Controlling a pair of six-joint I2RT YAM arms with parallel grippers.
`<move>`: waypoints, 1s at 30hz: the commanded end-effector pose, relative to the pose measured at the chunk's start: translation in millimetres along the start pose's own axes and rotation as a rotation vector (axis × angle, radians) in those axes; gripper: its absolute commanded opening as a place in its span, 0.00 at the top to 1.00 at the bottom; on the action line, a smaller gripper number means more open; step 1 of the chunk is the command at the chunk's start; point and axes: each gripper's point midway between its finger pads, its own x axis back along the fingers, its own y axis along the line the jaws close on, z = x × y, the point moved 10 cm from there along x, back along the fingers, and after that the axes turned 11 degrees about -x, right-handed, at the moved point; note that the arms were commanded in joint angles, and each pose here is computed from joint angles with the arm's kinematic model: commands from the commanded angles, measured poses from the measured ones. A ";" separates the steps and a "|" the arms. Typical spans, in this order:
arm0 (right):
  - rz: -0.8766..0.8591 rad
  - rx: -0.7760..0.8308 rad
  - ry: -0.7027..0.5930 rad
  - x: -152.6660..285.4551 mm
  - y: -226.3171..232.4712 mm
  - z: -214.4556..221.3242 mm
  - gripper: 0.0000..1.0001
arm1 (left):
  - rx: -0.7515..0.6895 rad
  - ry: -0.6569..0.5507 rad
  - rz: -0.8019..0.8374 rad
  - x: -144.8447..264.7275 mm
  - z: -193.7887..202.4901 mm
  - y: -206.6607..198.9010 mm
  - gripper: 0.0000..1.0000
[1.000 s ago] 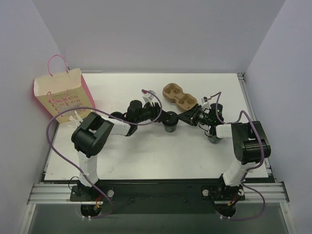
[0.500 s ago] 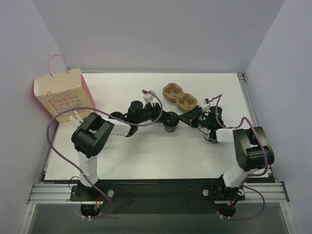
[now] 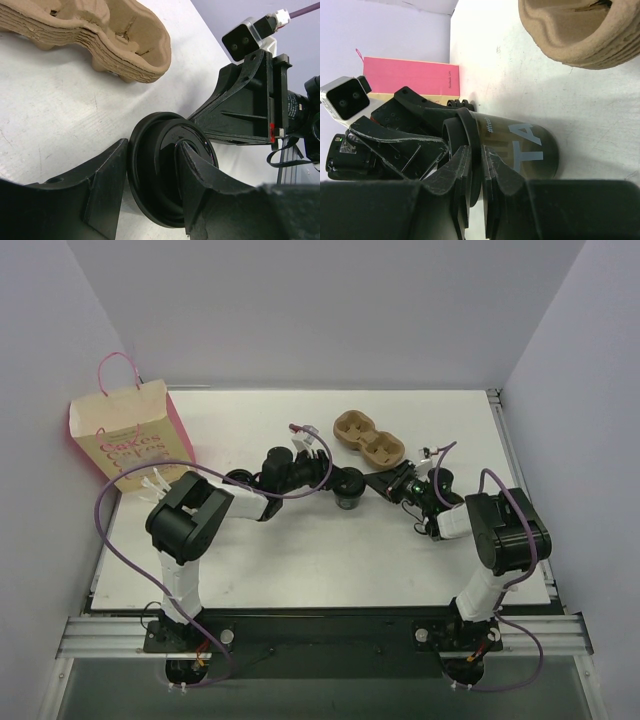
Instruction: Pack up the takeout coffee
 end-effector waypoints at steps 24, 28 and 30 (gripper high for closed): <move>0.749 0.334 0.265 26.9 -26.9 67.8 0.92 | 0.154 0.754 -0.329 75.7 169.7 40.7 0.48; 0.798 0.244 0.303 31.4 -47.8 76.3 0.93 | 0.156 0.761 -0.333 78.5 173.1 41.3 0.48; 0.809 0.213 0.306 34.2 -53.4 79.7 0.94 | 0.156 0.761 -0.333 79.6 174.1 41.3 0.48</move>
